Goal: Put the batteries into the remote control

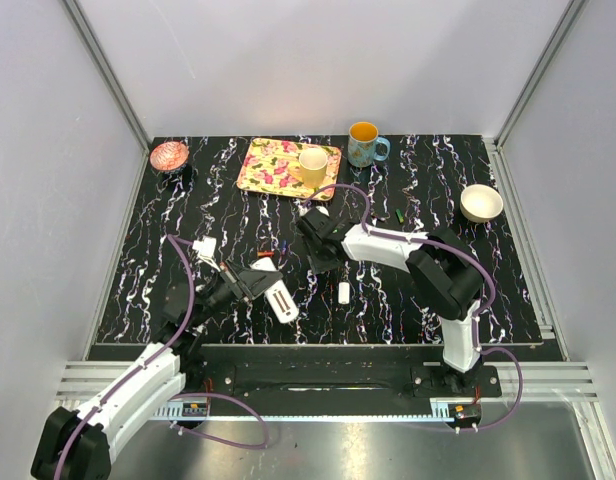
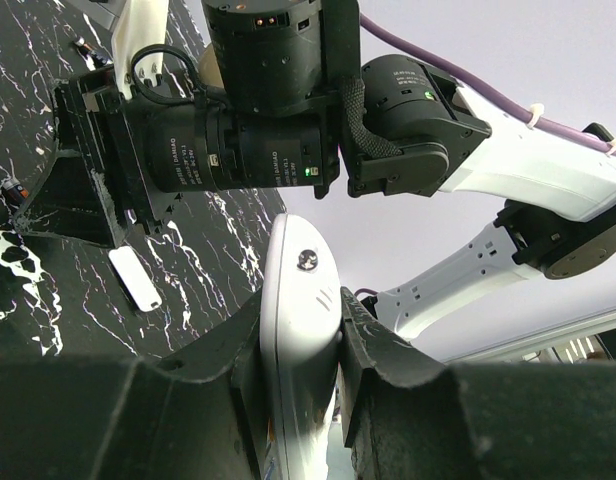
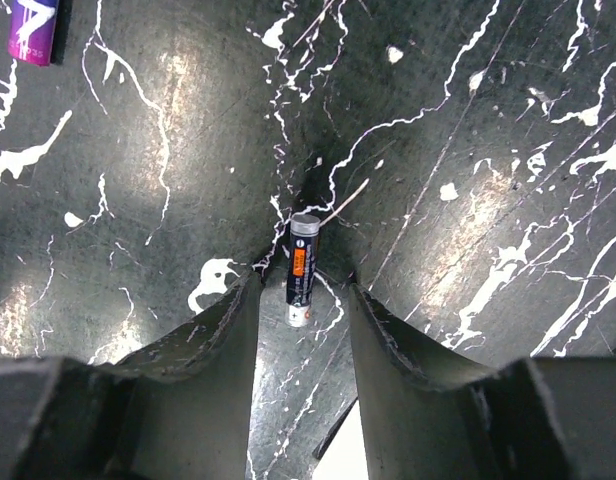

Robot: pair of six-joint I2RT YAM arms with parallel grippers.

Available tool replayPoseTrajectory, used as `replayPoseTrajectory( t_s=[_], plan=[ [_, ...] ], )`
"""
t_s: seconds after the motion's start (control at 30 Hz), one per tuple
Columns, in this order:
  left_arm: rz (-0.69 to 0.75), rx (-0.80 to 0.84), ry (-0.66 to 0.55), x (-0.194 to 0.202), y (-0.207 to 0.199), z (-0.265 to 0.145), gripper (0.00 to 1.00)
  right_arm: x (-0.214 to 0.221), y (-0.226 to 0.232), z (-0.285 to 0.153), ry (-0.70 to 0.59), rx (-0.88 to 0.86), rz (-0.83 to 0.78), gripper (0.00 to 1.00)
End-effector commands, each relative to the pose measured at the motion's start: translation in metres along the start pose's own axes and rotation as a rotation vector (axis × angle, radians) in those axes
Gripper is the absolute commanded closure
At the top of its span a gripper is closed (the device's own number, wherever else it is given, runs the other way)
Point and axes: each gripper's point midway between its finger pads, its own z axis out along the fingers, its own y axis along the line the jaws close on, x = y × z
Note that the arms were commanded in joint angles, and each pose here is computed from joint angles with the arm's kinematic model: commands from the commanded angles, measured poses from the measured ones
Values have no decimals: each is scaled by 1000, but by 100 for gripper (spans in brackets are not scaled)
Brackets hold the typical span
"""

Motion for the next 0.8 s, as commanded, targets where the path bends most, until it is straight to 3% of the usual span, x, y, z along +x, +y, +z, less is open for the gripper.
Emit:
replayPoseTrajectory(
  t_s=[0.0,0.2,0.33,0.43,0.57,0.77],
  plan=[
    [46,65,-42,-10,-16,0,100,-5,5,-16,-16,18,-17,51],
    [41,65,-40,-9,-16,0,100,-13,7,-25,-45,14,-4,38],
    [41,65,-40,-8,-15,0,100,-16,6,-27,-53,15,1,37],
    [38,66,-40,-8,-16,0,100,-18,8,-29,-58,6,7,42],
    [37,64,-41,-8,-15,-1,100,-20,12,-29,-57,-13,8,56],
    [37,63,-40,-8,-14,-1,100,-23,17,-28,-60,-29,6,61]
  ],
)
